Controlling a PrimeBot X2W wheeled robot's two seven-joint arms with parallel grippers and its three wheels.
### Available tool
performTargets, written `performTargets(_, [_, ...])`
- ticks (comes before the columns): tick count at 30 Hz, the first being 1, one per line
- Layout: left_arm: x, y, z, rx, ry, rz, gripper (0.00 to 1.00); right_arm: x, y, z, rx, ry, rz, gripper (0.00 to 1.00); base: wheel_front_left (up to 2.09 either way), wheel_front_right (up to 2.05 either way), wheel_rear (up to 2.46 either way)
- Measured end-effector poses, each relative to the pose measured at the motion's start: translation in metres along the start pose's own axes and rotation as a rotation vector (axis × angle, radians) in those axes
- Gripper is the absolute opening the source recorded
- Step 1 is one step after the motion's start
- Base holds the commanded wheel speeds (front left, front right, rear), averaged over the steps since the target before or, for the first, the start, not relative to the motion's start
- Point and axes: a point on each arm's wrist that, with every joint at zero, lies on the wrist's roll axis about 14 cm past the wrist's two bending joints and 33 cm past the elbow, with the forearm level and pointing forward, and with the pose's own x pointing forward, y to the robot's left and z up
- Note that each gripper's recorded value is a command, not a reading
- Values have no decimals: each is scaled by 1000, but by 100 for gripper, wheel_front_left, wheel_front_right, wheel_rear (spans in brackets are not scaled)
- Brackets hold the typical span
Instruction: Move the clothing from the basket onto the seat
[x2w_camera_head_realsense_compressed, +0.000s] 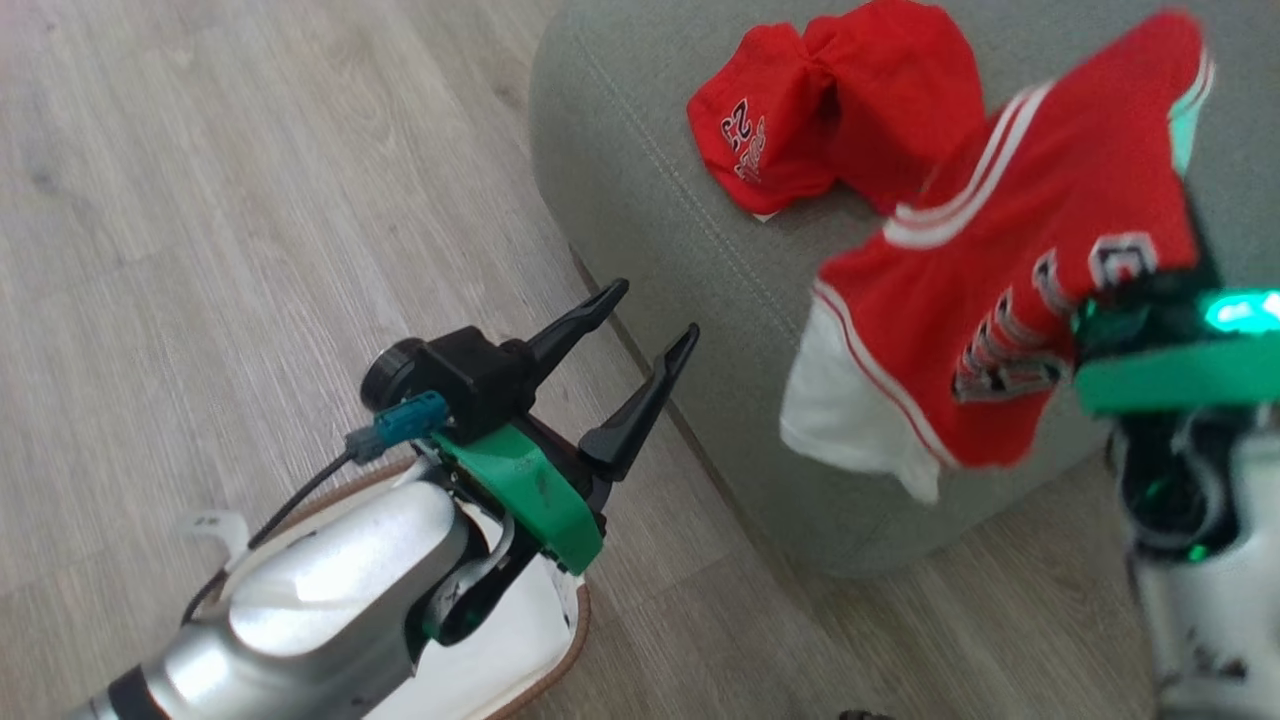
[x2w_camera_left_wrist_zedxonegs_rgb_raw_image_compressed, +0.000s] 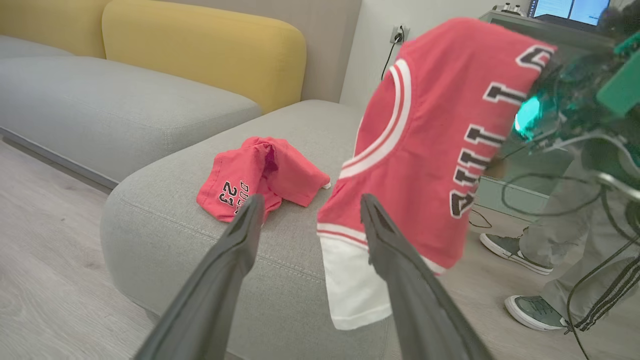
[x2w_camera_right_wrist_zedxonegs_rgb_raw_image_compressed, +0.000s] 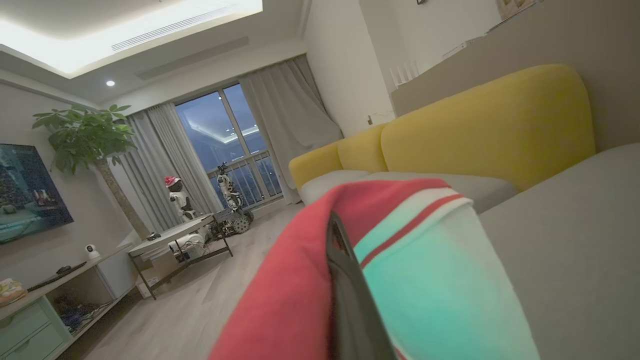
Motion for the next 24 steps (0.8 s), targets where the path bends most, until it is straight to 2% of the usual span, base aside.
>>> performTargets(8, [2, 21, -6, -19, 3, 6, 100, 72, -14, 29, -50, -31, 18, 0, 0, 0, 0])
performTargets(13, [3, 42, -14, -23, 16, 14, 100, 120, -33, 25, -106, 4, -18, 0, 0, 0, 0])
performTargets(20, [0, 83, -29, -35, 27, 46, 100, 180, -64, -10, -251, 79, -99, 0, 0, 0, 0])
performTargets(24, [-8, 107, -42, -45, 41, 83, 100, 203, -77, -56, -426, 207, -103, 0, 0, 0, 0])
